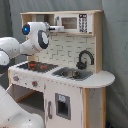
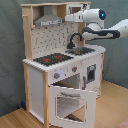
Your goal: Play with the kitchen
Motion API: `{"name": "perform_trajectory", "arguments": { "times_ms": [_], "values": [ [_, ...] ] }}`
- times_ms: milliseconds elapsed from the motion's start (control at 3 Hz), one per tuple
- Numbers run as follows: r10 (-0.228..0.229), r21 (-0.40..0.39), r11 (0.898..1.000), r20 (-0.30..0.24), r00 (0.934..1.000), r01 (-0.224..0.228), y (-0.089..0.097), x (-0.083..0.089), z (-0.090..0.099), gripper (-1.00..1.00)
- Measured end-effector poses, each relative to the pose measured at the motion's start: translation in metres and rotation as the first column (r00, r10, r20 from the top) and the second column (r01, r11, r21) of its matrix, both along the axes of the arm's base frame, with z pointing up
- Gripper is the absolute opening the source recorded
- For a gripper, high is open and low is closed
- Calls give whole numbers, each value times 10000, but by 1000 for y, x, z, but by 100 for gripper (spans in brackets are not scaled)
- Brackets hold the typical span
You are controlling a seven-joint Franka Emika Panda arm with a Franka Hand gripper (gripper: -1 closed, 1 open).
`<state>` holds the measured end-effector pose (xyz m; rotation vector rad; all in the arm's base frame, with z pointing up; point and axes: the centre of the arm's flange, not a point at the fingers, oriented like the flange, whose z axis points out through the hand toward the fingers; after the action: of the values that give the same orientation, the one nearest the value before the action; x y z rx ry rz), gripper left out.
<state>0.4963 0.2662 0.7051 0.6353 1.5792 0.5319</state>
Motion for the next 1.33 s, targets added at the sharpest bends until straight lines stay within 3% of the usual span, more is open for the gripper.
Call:
{"name": "perform_trajectory", "arguments": {
  "times_ms": [333,667,1000,1333],
  "values": [
    [-97,314,9995,-69,9999,99,6,10,2,100],
    [-93,324,9994,-65,9999,95,6,10,3,-100],
    [-88,350,9993,-58,9999,90,6,10,3,-100],
    [-228,492,9985,-153,9996,236,-4,-1,2,-100]
  ]
}}
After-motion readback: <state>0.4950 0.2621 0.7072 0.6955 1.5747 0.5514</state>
